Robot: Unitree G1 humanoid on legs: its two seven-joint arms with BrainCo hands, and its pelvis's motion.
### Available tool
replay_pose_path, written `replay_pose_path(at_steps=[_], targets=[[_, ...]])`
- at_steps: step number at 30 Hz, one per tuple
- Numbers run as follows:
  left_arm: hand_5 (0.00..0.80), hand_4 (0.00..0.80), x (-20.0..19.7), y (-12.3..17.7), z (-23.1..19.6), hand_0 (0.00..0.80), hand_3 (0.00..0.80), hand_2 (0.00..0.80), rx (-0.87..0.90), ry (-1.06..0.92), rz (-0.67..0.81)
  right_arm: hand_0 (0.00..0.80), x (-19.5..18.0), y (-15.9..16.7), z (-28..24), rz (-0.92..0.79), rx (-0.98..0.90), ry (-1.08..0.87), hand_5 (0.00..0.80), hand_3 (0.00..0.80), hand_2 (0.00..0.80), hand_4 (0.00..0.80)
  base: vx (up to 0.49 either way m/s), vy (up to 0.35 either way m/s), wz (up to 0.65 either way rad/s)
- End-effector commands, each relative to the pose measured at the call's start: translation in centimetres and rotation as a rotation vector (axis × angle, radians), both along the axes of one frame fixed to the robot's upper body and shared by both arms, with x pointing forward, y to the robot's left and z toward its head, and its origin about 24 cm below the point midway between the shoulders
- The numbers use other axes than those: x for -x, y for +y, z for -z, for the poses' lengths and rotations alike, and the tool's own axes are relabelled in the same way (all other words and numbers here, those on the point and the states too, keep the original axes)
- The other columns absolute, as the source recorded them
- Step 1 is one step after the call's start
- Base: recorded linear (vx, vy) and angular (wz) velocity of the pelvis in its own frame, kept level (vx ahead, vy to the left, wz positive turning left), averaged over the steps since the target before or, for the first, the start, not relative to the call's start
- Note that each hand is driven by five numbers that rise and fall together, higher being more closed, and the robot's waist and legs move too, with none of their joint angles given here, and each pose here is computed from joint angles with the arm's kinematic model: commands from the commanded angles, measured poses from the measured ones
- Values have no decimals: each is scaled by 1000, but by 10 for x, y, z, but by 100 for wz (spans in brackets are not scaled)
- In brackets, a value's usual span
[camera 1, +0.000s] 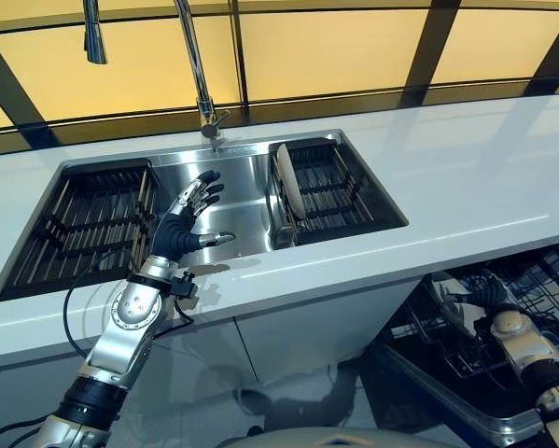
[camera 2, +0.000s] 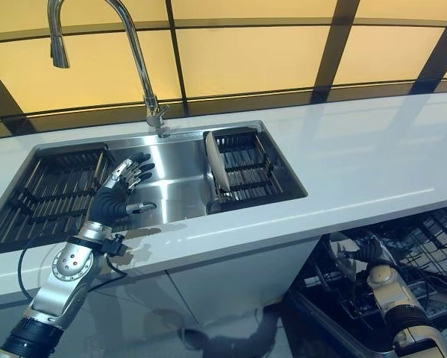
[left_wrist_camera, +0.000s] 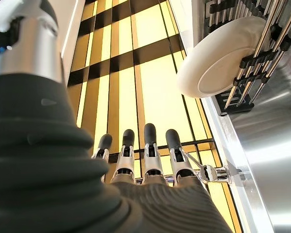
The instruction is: Take plates into dishwasher
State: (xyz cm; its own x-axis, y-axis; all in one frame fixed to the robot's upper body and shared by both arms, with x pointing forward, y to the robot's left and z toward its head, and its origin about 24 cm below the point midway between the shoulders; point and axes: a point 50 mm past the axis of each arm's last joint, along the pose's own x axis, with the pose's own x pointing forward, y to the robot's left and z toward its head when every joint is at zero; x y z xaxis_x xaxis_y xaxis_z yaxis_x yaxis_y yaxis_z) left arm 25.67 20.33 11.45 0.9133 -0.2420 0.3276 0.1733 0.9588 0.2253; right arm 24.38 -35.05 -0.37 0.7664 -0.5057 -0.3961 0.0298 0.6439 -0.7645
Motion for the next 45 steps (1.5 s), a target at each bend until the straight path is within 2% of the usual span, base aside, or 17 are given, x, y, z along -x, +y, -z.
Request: replay_pose_path(at_steps=[1, 12, 16, 25, 33, 35, 41, 45], targets=[[0, 0, -5, -7, -32, 0, 0, 0, 36, -165, 45, 0, -20, -14, -46, 3, 102, -179, 0, 0, 0, 0, 0, 0, 0], [0, 0, 2, 7, -29, 0, 0, 0, 43, -172, -24, 0, -12, 0, -90, -91, 138, -451, 0, 0, 0, 0, -1, 4, -2], [0, 0, 5, 12, -28, 0, 0, 0, 41, -174, -48, 0, -1, -1, -96, -103, 157, -479, 0, 0, 0, 0, 1, 13, -4], [0, 0, 10, 20, -31, 0, 0, 0, 38, -184, -77, 0, 18, -12, -98, -88, 274, -409, 0, 0, 0, 0, 3, 14, -8], [0, 0, 11, 20, -34, 0, 0, 0, 42, -191, -84, 0, 25, -14, -123, -31, 400, -570, 0, 0, 0, 0, 0, 0, 0], [0, 0, 11, 18, -33, 0, 0, 0, 45, -192, -83, 0, 24, -10, -130, -45, 460, -620, 0, 0, 0, 0, 0, 0, 0], [0, 0, 9, 10, -31, 0, 0, 0, 59, -191, -65, 0, 17, 10, -166, -157, 938, -811, 0, 0, 0, 0, 0, 0, 0], [0, 0, 10, 5, -28, 0, 0, 0, 60, -186, -37, 0, 9, 22, -175, -262, 1173, -849, 0, 0, 0, 0, 0, 0, 0]])
